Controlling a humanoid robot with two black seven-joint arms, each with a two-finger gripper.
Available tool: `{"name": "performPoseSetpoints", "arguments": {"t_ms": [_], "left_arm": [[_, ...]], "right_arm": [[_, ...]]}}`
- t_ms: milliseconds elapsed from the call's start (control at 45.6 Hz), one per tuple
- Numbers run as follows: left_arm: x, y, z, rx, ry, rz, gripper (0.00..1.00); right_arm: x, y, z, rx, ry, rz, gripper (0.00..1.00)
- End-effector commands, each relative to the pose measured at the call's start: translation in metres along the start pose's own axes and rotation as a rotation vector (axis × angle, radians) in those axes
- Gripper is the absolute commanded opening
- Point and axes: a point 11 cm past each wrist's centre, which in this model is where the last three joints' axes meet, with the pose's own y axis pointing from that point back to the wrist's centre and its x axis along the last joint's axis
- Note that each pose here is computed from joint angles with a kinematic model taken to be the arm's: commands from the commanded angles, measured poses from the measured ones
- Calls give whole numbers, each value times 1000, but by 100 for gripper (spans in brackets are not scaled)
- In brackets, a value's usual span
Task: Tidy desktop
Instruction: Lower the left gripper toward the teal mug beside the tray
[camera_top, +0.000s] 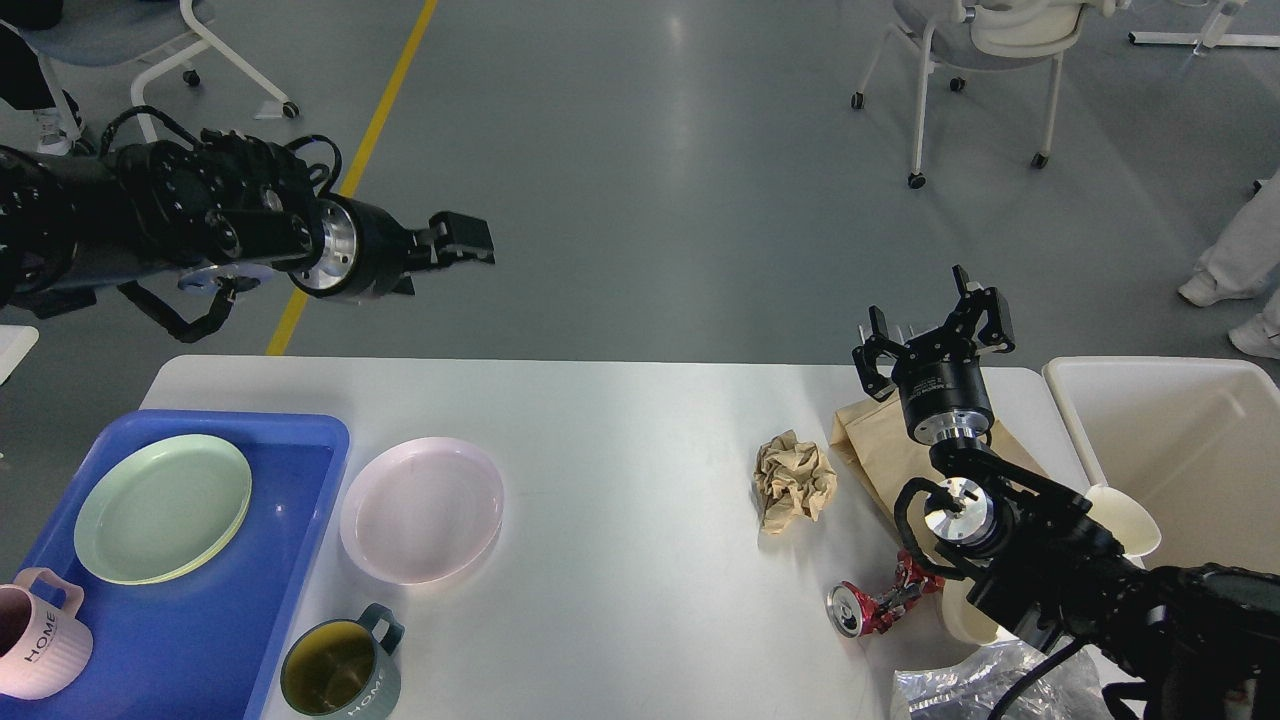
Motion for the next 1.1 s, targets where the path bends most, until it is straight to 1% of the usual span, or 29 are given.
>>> {"name": "performPoseSetpoints", "arguments": {"t_ms": [0,88,197,657,1074], "left_arm": [[-22,4,27,3,-48,-128,97],[-13,20,55,-23,-82,-149,97],[-3,35,69,-40,-99,-142,97],[-10,27,57,-28,-72,-166,97],[-8,29,57,-36,-64,-165,97]], "right_arm": [[0,0,0,0,0,0,100],[0,0,0,0,0,0,100],[0,0,0,0,0,0,100],[0,0,0,0,0,0,100],[0,0,0,0,1,1,100]]}}
